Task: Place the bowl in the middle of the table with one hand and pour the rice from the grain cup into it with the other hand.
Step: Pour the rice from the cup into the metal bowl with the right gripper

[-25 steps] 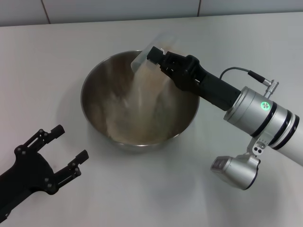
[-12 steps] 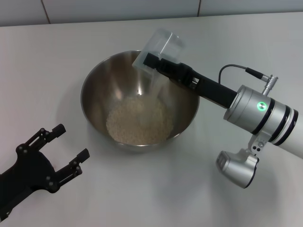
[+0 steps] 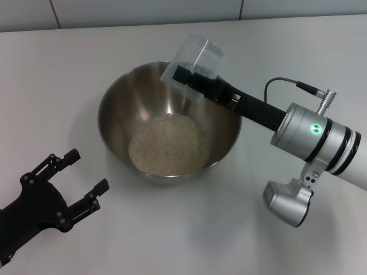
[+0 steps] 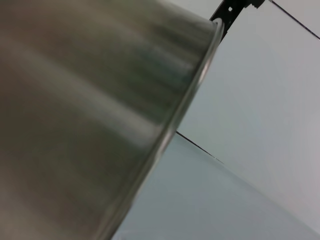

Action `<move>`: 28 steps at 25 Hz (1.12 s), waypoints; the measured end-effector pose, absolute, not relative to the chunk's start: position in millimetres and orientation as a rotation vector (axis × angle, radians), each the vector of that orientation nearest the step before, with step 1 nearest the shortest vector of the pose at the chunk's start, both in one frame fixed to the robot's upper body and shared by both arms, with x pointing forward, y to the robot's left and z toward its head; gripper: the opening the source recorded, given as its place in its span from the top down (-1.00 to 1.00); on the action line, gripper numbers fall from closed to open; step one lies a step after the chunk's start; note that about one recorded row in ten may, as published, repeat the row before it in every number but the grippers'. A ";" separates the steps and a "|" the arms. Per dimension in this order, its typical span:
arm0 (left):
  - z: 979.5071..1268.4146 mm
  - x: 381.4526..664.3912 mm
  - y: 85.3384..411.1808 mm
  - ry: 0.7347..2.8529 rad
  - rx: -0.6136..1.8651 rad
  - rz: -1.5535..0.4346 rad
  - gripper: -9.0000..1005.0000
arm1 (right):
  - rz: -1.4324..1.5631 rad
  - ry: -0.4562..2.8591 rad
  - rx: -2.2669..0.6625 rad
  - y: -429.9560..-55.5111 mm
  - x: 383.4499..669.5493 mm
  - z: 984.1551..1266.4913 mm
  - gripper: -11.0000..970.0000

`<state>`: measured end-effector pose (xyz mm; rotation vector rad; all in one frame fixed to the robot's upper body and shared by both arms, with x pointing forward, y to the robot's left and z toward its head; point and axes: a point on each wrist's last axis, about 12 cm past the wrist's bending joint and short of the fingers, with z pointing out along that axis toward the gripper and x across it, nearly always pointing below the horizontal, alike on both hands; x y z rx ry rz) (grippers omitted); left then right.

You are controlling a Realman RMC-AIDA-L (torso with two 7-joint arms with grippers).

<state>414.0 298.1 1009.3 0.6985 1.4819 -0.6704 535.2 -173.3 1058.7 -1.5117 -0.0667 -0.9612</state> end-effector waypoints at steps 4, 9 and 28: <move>1009.5 414.5 297.9 1.481 0.700 -0.671 -0.59 | -0.962 -0.066 -1.514 -173.4 535.3 1058.5 0.93; 1009.5 414.5 298.0 1.481 0.699 -0.671 -0.59 | -0.889 0.018 -1.467 -168.7 532.6 1060.9 0.93; 1009.5 409.4 301.7 1.486 0.685 -0.675 -0.59 | 0.270 1.077 -0.781 -160.6 509.7 1053.9 0.93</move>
